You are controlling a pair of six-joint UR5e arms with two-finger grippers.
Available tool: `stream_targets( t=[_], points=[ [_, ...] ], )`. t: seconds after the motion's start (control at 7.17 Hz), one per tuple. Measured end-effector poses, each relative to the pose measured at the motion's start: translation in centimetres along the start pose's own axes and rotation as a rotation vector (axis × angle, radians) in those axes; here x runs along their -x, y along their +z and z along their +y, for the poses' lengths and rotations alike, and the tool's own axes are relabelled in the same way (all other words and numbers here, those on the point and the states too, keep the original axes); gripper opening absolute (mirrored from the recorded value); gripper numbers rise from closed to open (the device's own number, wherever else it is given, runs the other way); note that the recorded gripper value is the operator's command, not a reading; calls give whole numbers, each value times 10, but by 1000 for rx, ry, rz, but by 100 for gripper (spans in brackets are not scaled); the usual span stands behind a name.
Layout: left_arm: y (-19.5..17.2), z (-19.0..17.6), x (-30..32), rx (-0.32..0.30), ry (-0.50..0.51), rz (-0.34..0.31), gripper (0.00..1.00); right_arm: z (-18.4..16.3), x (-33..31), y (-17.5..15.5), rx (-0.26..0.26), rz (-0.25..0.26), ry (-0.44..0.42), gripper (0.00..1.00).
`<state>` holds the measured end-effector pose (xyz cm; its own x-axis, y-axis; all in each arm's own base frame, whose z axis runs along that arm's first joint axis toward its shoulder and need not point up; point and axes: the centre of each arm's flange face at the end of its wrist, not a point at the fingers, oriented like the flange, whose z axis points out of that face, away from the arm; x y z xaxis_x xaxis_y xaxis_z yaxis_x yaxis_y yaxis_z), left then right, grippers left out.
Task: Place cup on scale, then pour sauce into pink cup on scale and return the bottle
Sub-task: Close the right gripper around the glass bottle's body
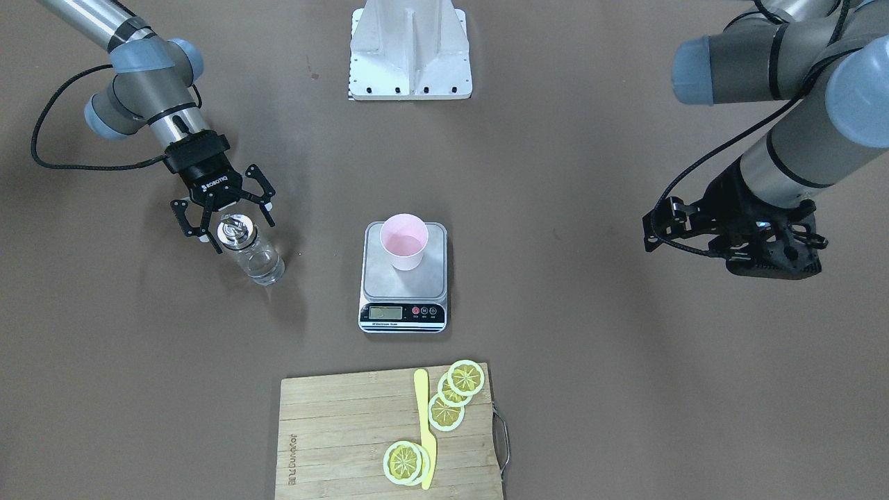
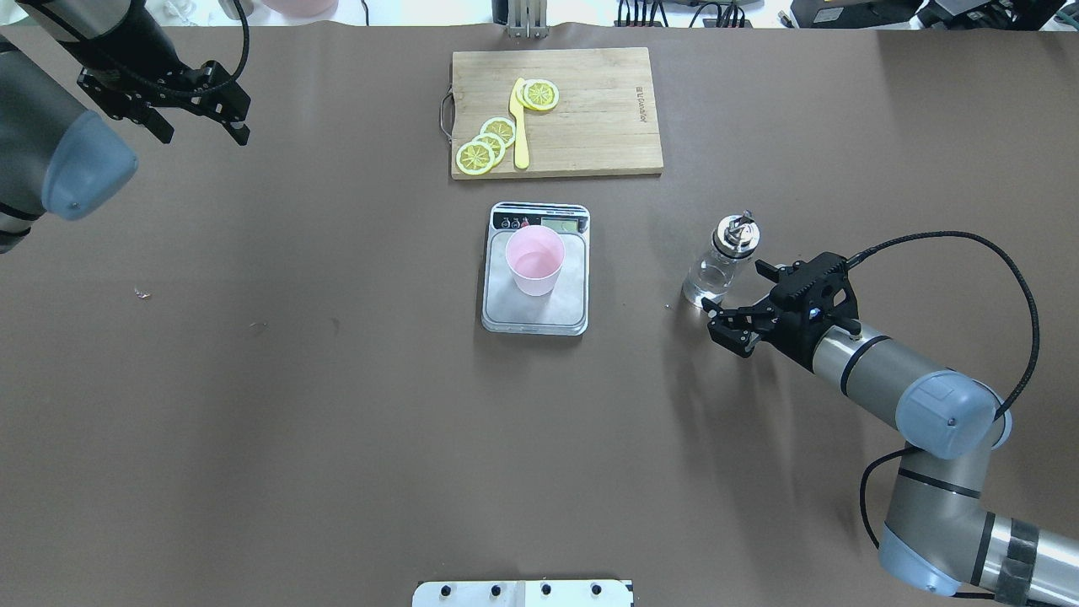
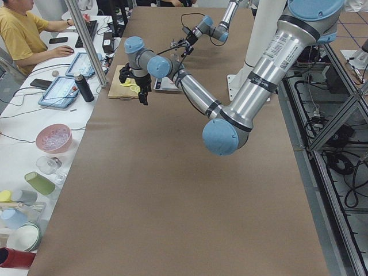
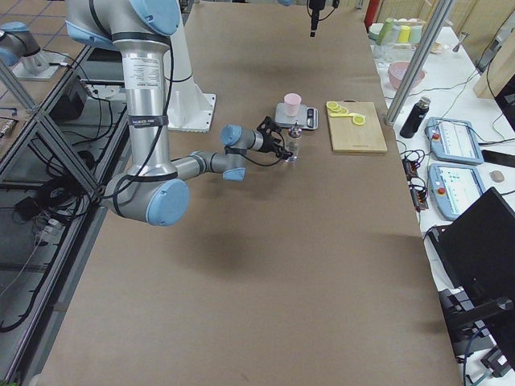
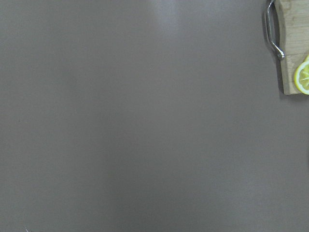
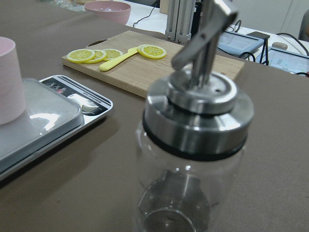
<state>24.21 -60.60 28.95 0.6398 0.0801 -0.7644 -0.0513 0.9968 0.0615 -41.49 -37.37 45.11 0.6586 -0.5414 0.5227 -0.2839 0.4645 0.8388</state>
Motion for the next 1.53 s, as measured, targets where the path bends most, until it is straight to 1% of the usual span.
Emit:
stream_targets(
  t=[0.28, 0.56, 1.12, 1.53],
  points=[
    [0, 0, 0, 1, 1, 0, 98, 8, -3, 5, -27, -16, 7, 99],
    [1, 0, 0, 1, 1, 0, 98, 7, -1, 10, -44, -21, 11, 99],
    [0, 0, -1, 0, 2, 1, 98, 6, -1, 11, -59, -25, 15, 99],
    [0, 1, -1, 0, 2, 1, 98, 7, -2, 14, -59, -19, 15, 99]
  ],
)
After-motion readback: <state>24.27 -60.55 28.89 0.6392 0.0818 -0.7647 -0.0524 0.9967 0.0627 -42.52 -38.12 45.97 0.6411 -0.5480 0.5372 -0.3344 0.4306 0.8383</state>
